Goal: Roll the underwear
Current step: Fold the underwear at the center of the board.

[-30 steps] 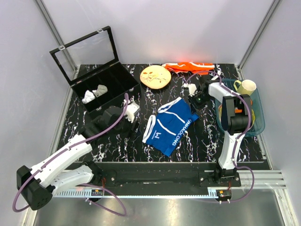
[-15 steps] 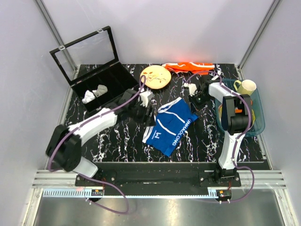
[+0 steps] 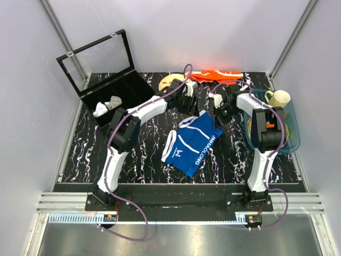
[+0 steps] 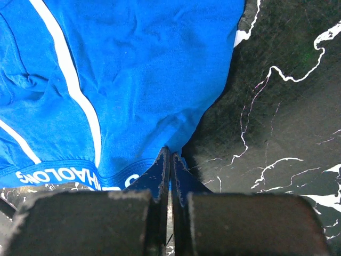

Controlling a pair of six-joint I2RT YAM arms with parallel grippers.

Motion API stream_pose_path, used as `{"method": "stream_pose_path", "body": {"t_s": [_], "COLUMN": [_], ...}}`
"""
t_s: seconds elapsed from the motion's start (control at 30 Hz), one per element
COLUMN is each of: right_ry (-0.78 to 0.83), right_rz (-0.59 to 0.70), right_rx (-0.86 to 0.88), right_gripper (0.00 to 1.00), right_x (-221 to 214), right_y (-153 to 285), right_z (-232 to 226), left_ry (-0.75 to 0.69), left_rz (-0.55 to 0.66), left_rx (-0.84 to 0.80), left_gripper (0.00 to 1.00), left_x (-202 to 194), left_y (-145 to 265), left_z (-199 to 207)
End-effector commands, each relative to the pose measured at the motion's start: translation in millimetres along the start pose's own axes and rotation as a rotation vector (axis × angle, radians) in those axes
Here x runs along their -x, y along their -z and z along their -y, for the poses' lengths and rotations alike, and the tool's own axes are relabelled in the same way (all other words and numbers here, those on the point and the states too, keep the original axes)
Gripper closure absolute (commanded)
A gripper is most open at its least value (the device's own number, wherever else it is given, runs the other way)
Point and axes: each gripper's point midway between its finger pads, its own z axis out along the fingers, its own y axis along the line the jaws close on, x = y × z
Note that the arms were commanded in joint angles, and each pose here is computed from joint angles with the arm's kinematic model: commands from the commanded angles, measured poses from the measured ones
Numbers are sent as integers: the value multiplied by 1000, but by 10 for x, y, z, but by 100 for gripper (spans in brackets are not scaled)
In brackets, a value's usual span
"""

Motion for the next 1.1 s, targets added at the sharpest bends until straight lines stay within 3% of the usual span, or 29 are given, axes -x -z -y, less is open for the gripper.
{"method": "stream_pose_path", "body": {"t_s": [0.0,0.3,0.63,0.73,1.0,1.07], "right_ry": [6,-2,-12,-10,-11,-8], "right_rz": [81,96,109,111,119,129], "right_rx": [13,27,38,41,49,47], "right_gripper": [100,100,100,100,100,100], "right_x": [189,209,226,230,244,268], "right_y": [210,235,260,258,281,311], "right_z": [-78,-80,-83,-85,-100,-104], "left_ry": [8,41,84,96,86,74], "left_rz": [20,85,53,41,51,70], "left_rx": [10,65,127,134,131,124], "left_gripper": [41,41,44,51,97,100], "left_x": [123,223,115,62,114,172], "left_y": [-155,-394,-693,-741,-702,-597], "left_z": [-57,-154,-287,-318,-277,-223]}}
